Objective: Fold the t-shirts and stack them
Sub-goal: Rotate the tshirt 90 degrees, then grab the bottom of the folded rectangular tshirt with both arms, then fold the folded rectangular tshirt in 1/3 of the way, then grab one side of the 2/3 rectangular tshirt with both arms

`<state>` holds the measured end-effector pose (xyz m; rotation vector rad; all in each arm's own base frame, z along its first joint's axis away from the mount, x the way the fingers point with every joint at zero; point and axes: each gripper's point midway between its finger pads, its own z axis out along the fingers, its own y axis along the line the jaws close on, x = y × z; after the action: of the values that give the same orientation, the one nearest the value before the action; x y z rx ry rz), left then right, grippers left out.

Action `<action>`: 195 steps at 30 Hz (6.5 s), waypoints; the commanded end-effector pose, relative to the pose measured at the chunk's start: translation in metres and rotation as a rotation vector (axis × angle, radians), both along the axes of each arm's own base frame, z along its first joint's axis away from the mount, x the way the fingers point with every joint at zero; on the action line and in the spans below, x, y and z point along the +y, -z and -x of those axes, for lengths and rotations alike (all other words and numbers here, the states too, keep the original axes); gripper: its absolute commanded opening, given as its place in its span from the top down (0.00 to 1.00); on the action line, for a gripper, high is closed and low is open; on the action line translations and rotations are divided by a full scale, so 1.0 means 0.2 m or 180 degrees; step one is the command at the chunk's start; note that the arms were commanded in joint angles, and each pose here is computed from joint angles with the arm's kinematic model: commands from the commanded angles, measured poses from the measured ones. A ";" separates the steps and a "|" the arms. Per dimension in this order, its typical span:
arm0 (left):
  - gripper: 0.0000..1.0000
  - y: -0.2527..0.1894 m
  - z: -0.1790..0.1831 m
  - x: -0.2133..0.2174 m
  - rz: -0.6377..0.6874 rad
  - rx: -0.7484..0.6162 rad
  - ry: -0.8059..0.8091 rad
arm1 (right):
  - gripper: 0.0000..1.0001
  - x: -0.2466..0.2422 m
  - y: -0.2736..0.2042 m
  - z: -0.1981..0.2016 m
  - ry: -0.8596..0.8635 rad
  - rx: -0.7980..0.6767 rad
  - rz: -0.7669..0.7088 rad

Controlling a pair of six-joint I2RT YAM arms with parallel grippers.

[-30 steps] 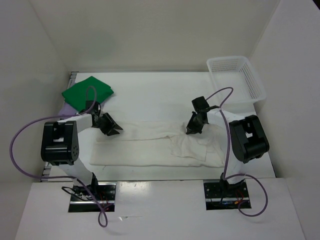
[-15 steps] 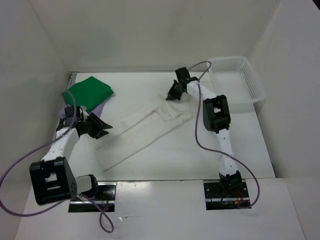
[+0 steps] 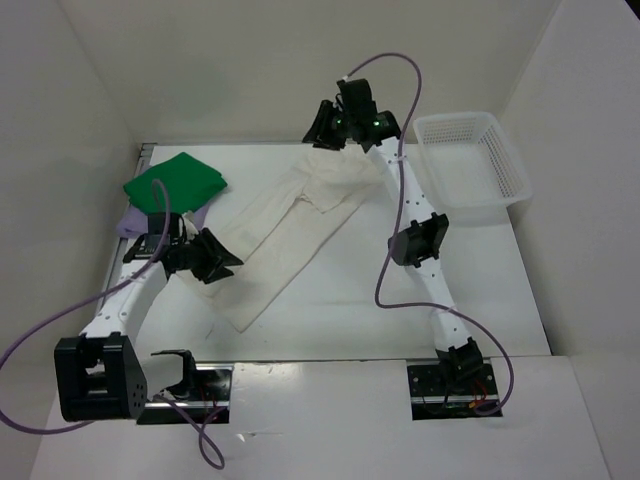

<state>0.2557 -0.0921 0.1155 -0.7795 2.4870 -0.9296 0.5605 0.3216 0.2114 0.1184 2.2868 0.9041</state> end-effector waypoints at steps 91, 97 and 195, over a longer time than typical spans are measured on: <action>0.64 0.53 0.49 -0.11 -0.1152 0.1976 0.0679 | 0.55 -0.24 0.99 2.42 -0.0449 0.2140 0.0078; 0.96 0.48 0.48 -0.13 -0.1050 0.1806 0.0749 | 0.85 -0.22 0.97 2.38 -0.0417 0.2092 0.0133; 0.44 0.40 -0.25 -0.28 -0.0300 0.0573 0.0399 | 1.00 -0.60 0.54 1.27 0.0253 0.1111 -0.0061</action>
<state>0.2920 -0.1449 0.0283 -0.7752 2.7684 -0.7777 0.3260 0.2152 0.1186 0.3273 2.5552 0.9235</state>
